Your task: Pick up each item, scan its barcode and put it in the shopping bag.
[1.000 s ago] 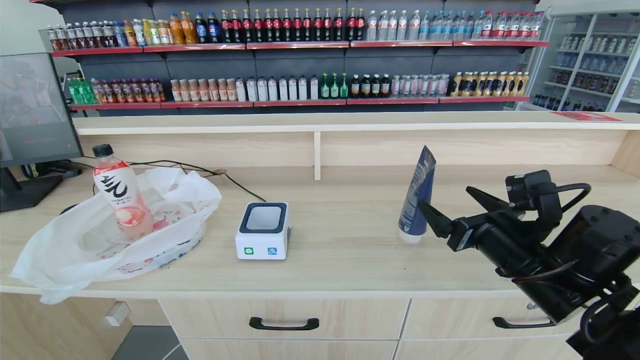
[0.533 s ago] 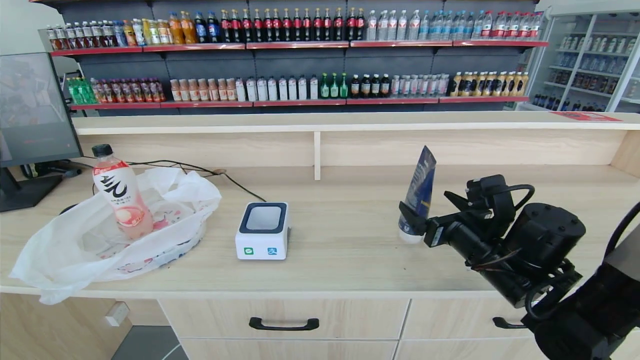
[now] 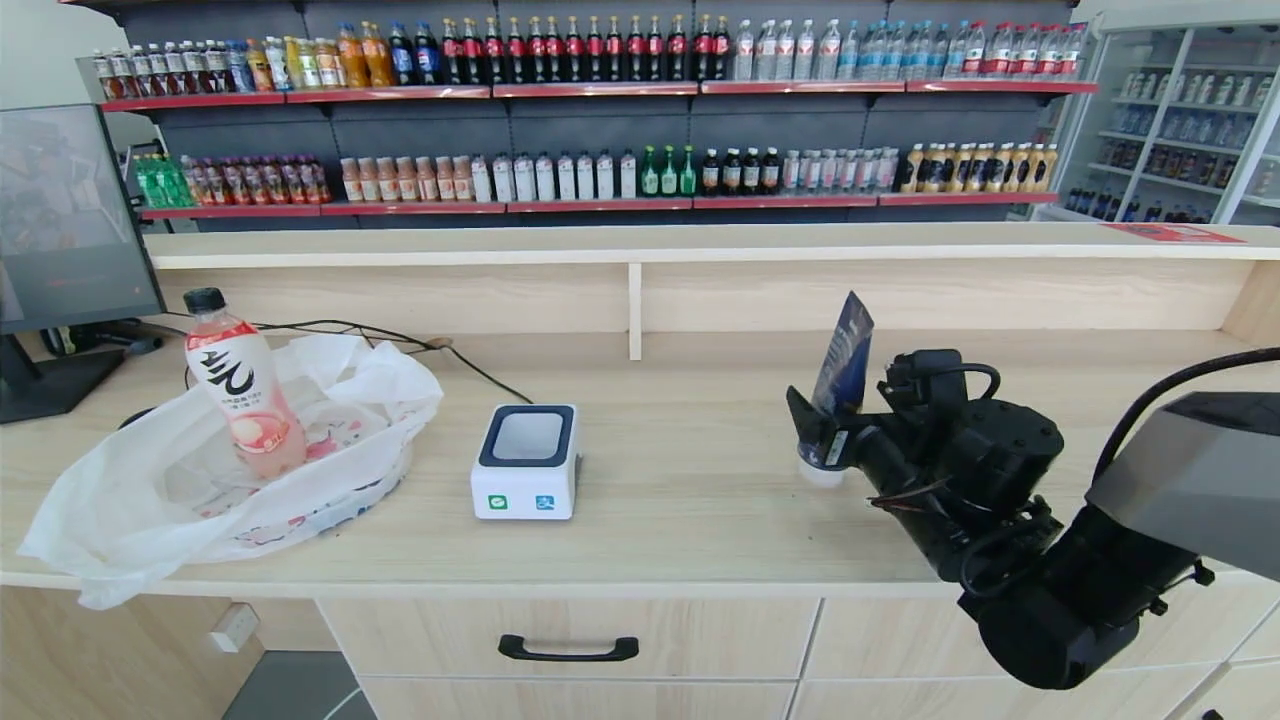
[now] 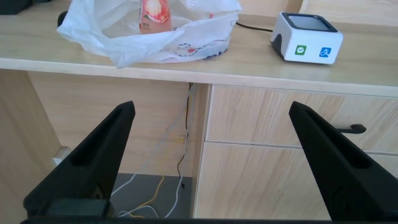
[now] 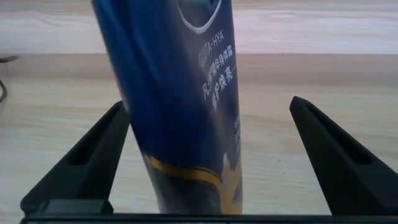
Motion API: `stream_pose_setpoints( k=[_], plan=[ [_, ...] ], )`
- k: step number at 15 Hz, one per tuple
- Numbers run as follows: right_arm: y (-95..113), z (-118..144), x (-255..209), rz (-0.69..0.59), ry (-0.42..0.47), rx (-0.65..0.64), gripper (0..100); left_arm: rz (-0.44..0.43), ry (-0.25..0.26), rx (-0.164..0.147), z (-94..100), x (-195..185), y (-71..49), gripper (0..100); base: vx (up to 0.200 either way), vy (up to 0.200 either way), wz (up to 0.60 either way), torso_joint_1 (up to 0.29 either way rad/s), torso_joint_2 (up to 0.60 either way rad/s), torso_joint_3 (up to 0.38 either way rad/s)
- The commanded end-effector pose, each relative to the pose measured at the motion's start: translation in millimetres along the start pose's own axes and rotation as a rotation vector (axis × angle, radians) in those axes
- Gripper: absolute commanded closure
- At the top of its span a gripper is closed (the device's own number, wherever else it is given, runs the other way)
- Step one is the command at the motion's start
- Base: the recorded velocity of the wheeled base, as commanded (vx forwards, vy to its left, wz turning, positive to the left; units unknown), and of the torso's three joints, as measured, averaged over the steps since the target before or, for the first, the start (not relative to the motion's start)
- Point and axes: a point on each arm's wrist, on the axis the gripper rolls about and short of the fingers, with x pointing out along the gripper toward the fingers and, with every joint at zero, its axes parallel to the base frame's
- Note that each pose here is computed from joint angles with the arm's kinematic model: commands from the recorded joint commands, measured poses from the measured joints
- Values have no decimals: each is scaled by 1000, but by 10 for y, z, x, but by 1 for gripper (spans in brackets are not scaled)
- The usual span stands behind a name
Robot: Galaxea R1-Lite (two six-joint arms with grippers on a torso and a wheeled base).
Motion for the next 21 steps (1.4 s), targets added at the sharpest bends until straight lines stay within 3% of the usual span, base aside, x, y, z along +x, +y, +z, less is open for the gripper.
stream_pose_setpoints(
  k=[1,14,15,21],
  plan=[
    [30,-125,98,-11,11,-2,0,0,0,0,0,0,0,0,0,0,0,0,0,0],
    [38,-211,194,-30,10,51,0,0,0,0,0,0,0,0,0,0,0,0,0,0],
    [38,-211,194,-30,10,51,100,2,0,0,0,0,0,0,0,0,0,0,0,0],
    [33,-120,175,-29,-10,62,100,0,0,0,0,0,0,0,0,0,0,0,0,0]
  ],
)
